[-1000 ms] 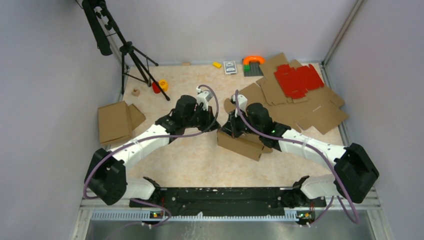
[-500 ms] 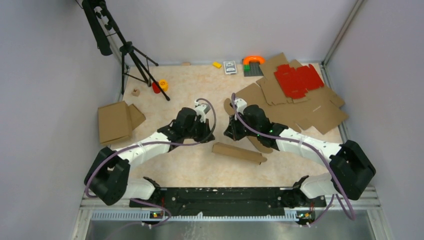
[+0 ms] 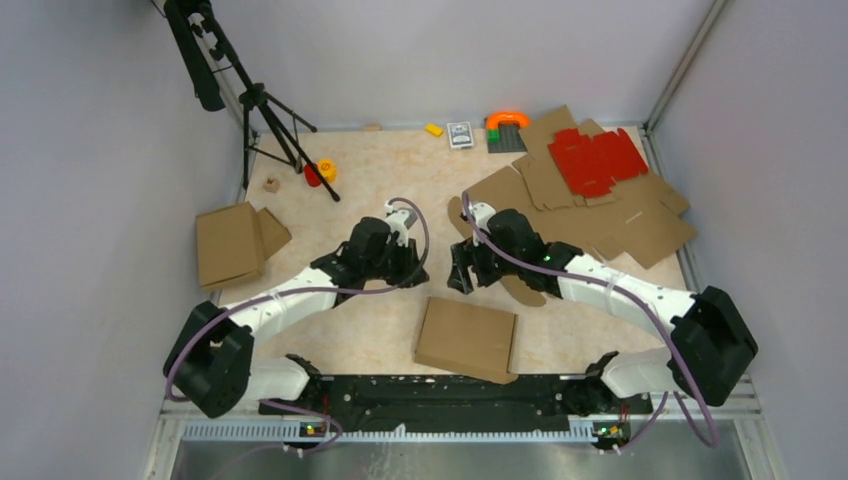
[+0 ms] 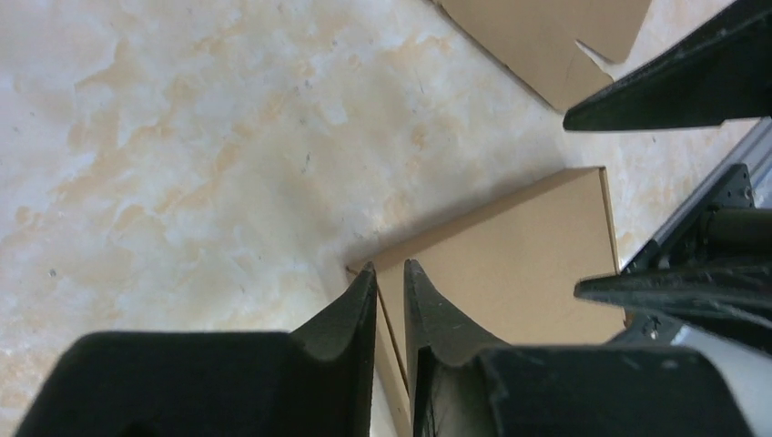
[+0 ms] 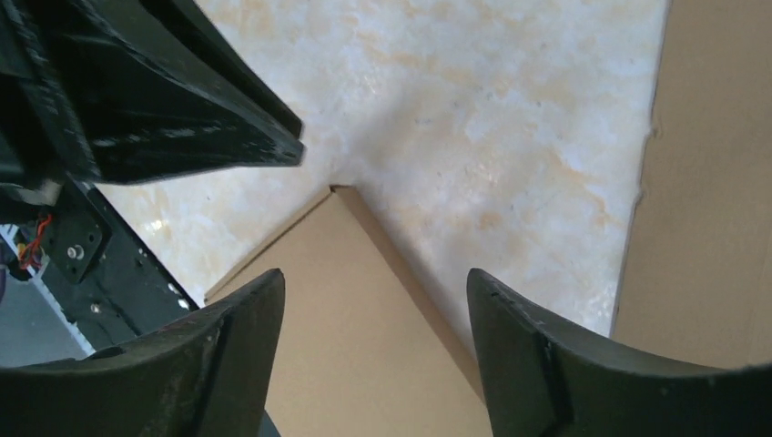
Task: Fold the paper box
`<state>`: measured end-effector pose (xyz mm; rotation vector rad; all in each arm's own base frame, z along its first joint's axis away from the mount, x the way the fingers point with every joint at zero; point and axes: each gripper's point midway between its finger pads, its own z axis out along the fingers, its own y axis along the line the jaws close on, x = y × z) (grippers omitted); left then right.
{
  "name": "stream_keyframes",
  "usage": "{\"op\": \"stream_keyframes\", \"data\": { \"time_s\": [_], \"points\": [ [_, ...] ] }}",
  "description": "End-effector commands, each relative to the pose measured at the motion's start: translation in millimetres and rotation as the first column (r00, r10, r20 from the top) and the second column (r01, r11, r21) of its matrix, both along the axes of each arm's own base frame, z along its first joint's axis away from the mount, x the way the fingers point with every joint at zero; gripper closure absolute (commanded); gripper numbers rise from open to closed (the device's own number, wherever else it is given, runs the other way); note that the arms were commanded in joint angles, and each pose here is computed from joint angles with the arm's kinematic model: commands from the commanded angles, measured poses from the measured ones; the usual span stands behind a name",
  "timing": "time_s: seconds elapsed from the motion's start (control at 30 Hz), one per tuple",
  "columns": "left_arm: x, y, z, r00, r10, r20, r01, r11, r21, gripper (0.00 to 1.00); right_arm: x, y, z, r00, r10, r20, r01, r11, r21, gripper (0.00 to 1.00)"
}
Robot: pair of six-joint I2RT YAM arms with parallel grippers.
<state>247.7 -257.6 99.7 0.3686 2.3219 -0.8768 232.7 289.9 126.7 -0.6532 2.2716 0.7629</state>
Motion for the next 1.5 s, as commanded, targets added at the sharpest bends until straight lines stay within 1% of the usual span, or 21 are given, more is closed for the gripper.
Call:
{"op": "stream_keyframes", "data": {
  "time_s": [0.0,0.03,0.1,0.13,0.17,0.23,0.3,0.37,0.4,0.43,0.47,0.5,0.63,0.73,0.87,1.03,1.13,1.27,1.47],
  "points": [
    [-27.7,7.1,10.1,0.998,-0.049,-0.042,0.049,0.999,-0.016,0.83,-17.7,-27.5,-1.6,1.000,-0.019,-0.017,0.018,0.998,-0.055,0.25],
    [-38.1,10.2,6.6,0.995,-0.064,-0.078,0.064,0.998,-0.009,0.88,-16.6,-33.1,-4.4,0.999,-0.039,-0.006,0.039,0.997,-0.070,0.25],
    [-61.0,16.8,-3.2,0.982,-0.082,-0.173,0.086,0.996,0.016,0.97,-9.8,-39.0,-6.3,0.997,-0.079,0.017,0.080,0.993,-0.087,0.29],
    [-73.1,16.8,-7.0,0.973,-0.094,-0.209,0.103,0.994,0.031,1.00,-5.6,-38.8,-6.1,0.996,-0.092,0.018,0.093,0.992,-0.084,0.29],
    [-83.7,16.4,-9.8,0.967,-0.100,-0.234,0.114,0.992,0.045,1.00,-0.7,-36.9,-6.7,0.995,-0.101,0.013,0.102,0.992,-0.076,0.30],
    [-101.5,13.9,-11.5,0.961,-0.099,-0.258,0.120,0.990,0.068,1.00,10.0,-30.9,-8.9,0.993,-0.115,-0.009,0.114,0.992,-0.054,0.38],
    [-116.8,12.2,-11.8,0.956,-0.085,-0.281,0.109,0.992,0.070,1.00,20.3,-21.8,-19.9,0.992,-0.115,-0.057,0.113,0.993,-0.038,0.42],
    [-131.9,12.0,-12.1,0.947,-0.055,-0.316,0.080,0.995,0.065,1.00,26.8,-10.8,-24.2,0.991,-0.100,-0.091,0.098,0.995,-0.024,0.54],
    [-136.6,14.1,-12.5,0.949,-0.036,-0.312,0.062,0.995,0.073,1.00,28.8,-5.7,-33.6,0.989,-0.091,-0.121,0.088,0.996,-0.033,0.62],
    [-143.0,14.6,-13.0,0.949,-0.020,-0.315,0.046,0.996,0.077,1.00,30.9,-0.5,-39.7,0.986,-0.083,-0.141,0.080,0.996,-0.031,0.77],
    [-149.4,14.4,-14.1,0.945,0.003,-0.328,0.023,0.997,0.075,1.00,32.1,4.1,-46.7,0.983,-0.079,-0.164,0.075,0.997,-0.032,0.94],
    [-155.9,13.8,-15.8,0.943,0.012,-0.333,0.014,0.997,0.076,1.00,32.4,10.0,-52.1,0.981,-0.065,-0.182,0.062,0.998,-0.022,1.00],
    [-176.6,8.2,-28.9,0.941,0.060,-0.334,-0.022,0.993,0.119,1.00,32.0,25.4,-69.5,0.972,-0.025,-0.233,0.031,0.999,0.020,1.00],
    [-180.3,8.9,-49.2,0.942,0.113,-0.316,-0.051,0.979,0.198,1.00,28.6,28.9,-78.0,0.967,-0.004,-0.254,0.012,0.999,0.031,1.00],
    [-180.8,7.4,-70.6,0.944,0.111,-0.312,-0.040,0.973,0.227,1.00,22.9,29.0,-82.9,0.964,0.020,-0.265,-0.011,0.999,0.036,1.00],
    [-176.3,19.7,-85.5,0.948,0.144,-0.282,-0.051,0.948,0.313,1.00,9.7,33.1,-91.1,0.958,0.069,-0.278,-0.066,0.998,0.020,1.00],
    [-170.9,20.9,-86.5,0.956,0.151,-0.253,-0.064,0.945,0.322,1.00,5.3,38.9,-96.7,0.954,0.087,-0.286,-0.088,0.996,0.010,1.00],
    [-164.7,16.4,-84.7,0.962,0.152,-0.227,-0.081,0.952,0.294,1.00,-0.8,45.2,-100.2,0.950,0.112,-0.292,-0.115,0.993,0.005,1.00],
    [-152.1,22.4,-90.7,0.968,0.189,-0.162,-0.130,0.939,0.320,1.00,-19.5,50.5,-103.0,0.931,0.186,-0.313,-0.189,0.982,0.023,1.00]
  ]
}}
